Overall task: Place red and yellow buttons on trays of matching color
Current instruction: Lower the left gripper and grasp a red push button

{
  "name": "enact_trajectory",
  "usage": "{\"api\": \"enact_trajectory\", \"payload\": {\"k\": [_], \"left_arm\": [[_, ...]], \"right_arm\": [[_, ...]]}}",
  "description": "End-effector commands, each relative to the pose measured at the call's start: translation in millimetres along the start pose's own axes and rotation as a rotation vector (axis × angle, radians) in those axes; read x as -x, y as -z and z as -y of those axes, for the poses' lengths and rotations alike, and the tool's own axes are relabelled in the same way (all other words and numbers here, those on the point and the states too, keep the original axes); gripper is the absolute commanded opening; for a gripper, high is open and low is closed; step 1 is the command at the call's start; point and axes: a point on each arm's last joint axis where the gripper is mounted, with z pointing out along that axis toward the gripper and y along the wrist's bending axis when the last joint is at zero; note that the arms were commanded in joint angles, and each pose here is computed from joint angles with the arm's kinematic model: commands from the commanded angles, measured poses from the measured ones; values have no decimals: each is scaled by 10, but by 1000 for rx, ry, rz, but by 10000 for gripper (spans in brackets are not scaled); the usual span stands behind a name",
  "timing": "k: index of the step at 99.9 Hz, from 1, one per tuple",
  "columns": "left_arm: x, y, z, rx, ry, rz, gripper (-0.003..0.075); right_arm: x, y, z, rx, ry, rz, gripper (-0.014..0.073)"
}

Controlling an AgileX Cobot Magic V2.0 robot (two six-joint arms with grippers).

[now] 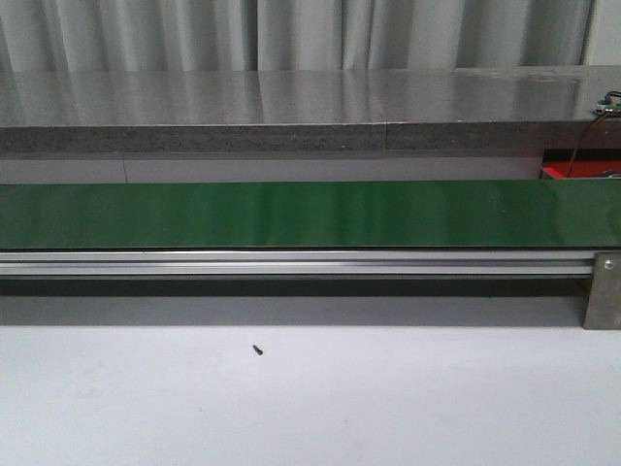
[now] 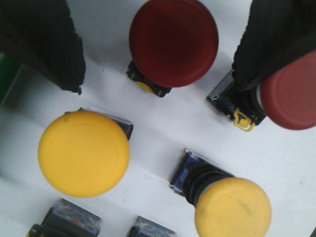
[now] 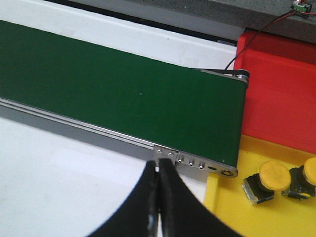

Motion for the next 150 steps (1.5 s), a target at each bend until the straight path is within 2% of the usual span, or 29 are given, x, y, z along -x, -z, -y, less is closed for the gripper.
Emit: {"api": "enact_trajectory", "payload": {"k": [1, 25, 42, 60, 82, 96, 113, 150], "left_arm": [[106, 165, -12, -7, 14, 57, 493], [100, 165, -11, -8, 19, 50, 204], [118, 222, -16, -10, 22, 65, 97], [188, 475, -43, -14, 28, 130, 92], [259, 1052, -106, -26, 47, 249, 93], [259, 1351, -88, -92, 62, 304, 93], [215, 1454, 72, -240, 38, 279, 93], [133, 1480, 524, -318, -105, 251, 105]], "right_arm": [[115, 50, 16, -23, 7, 83, -96], [115, 50, 16, -23, 7, 83, -96], [115, 50, 16, -23, 7, 83, -96], [115, 50, 16, -23, 7, 83, -96], [115, 50, 16, -23, 7, 83, -96], [115, 50, 16, -23, 7, 83, -96], [115, 50, 16, -23, 7, 83, -96], [115, 50, 16, -23, 7, 83, -96]]}}
